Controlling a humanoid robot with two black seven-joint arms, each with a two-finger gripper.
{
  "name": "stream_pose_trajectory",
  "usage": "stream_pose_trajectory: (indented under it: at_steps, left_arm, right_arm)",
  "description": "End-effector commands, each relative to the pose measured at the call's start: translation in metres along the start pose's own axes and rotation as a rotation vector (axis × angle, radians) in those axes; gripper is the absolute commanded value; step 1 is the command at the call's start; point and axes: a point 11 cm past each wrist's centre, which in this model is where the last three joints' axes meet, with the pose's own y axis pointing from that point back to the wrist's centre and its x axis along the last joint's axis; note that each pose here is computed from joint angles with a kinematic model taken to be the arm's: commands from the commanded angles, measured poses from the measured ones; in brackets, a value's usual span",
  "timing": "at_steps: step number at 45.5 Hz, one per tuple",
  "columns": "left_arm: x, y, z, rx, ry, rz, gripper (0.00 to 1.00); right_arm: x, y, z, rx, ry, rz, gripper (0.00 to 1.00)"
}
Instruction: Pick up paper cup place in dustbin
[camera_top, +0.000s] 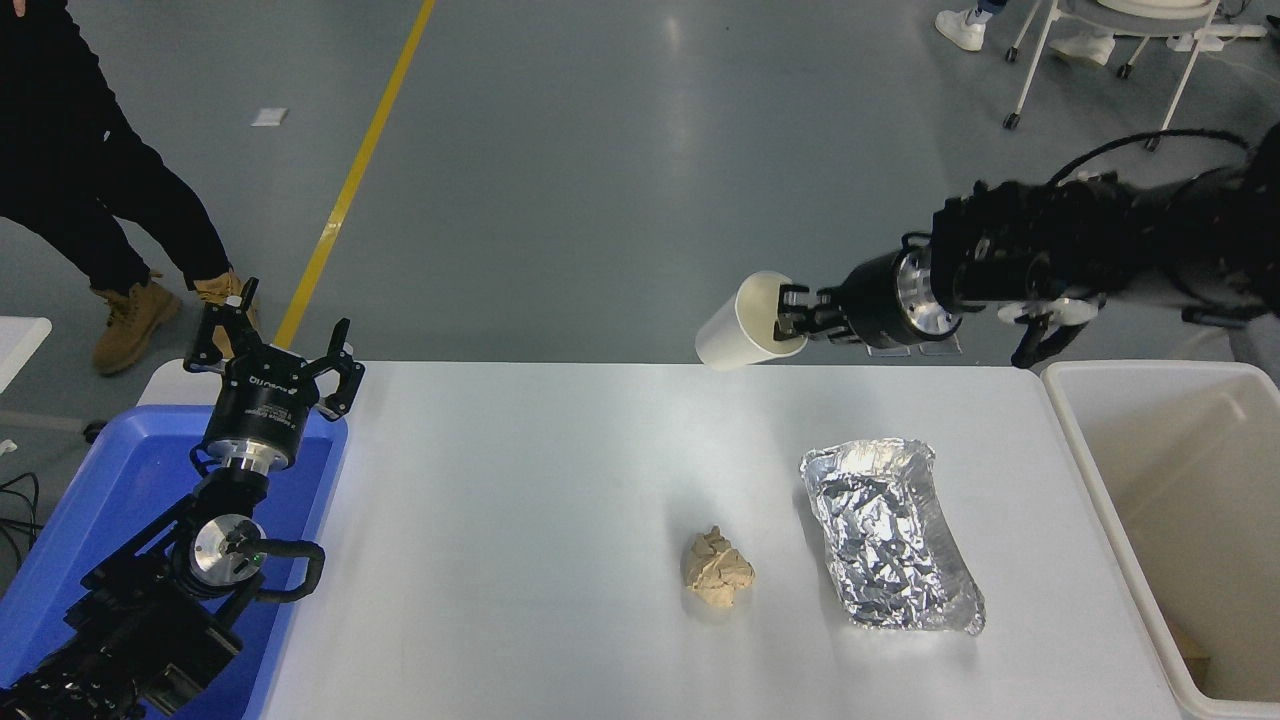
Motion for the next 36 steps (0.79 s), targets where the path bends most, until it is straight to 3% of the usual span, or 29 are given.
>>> stream_pose_trajectory:
  at_steps: [1, 13, 18, 29, 36]
  left_arm:
    - [0.0, 0.0, 0.0, 0.0, 0.0, 0.0, 0.98]
    - [0.0, 0.0, 0.0, 0.0, 0.0, 0.0, 0.98]
    - [0.0, 0.0, 0.0, 0.0, 0.0, 0.0, 0.98]
    - [0.0, 0.0, 0.0, 0.0, 0.0, 0.0, 0.98]
    - [0.0, 0.0, 0.0, 0.0, 0.0, 0.0, 0.98]
  right_arm:
    - [0.046, 0.053, -0.007, 0.027, -0.025, 0.09, 0.0]
    - [0.07, 0.082, 0.002, 0.033, -0.046, 0.172, 0.0]
    - [0.101, 0.108, 0.014, 0.034, -0.043, 0.278, 0.0]
    - [0.147, 0.163, 0.106, -0.066, -0.113, 0.477, 0.0]
    - [0.137, 0.171, 0.184, -0.179, -0.178, 0.547, 0.0]
